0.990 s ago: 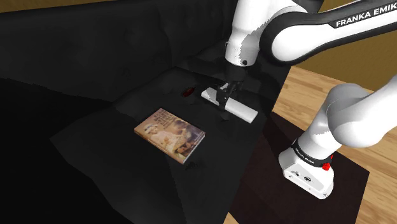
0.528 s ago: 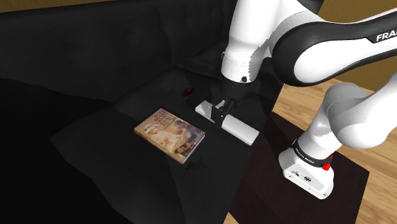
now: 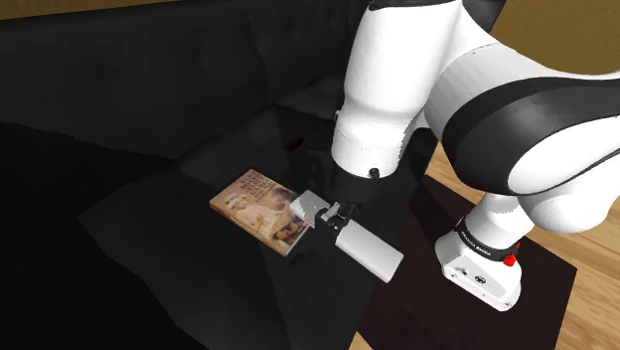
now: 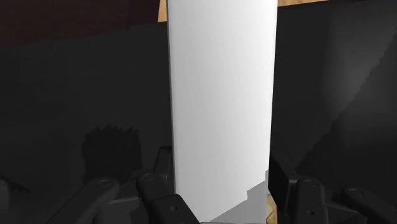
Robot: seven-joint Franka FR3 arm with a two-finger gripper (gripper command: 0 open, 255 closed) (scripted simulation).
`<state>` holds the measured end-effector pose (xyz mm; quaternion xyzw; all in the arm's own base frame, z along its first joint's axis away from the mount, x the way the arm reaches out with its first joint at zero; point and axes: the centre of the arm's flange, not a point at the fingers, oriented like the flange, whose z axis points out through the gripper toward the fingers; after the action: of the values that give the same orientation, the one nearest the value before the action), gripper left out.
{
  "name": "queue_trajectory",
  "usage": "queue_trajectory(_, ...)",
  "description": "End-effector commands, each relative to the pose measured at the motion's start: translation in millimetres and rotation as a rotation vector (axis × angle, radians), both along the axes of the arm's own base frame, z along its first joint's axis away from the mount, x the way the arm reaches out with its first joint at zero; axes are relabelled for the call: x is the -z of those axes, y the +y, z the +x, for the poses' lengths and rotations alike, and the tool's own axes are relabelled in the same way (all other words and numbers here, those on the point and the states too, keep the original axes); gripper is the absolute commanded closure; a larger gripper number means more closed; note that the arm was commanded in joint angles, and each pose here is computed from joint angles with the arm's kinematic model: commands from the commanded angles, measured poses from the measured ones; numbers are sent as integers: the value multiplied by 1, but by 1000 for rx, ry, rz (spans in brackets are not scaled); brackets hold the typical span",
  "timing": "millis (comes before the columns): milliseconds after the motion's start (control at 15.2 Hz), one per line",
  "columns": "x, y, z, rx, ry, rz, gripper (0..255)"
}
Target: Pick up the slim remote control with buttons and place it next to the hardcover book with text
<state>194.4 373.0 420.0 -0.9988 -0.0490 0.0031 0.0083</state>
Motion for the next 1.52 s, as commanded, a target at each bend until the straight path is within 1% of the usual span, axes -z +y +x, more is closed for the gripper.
queue_trajectory(0,7,7,-4,1,0,1,255)
queue_trajectory(924,81,7,-4,1,0,1,255)
queue_trajectory(1452,81,7,-4,1,0,1,255)
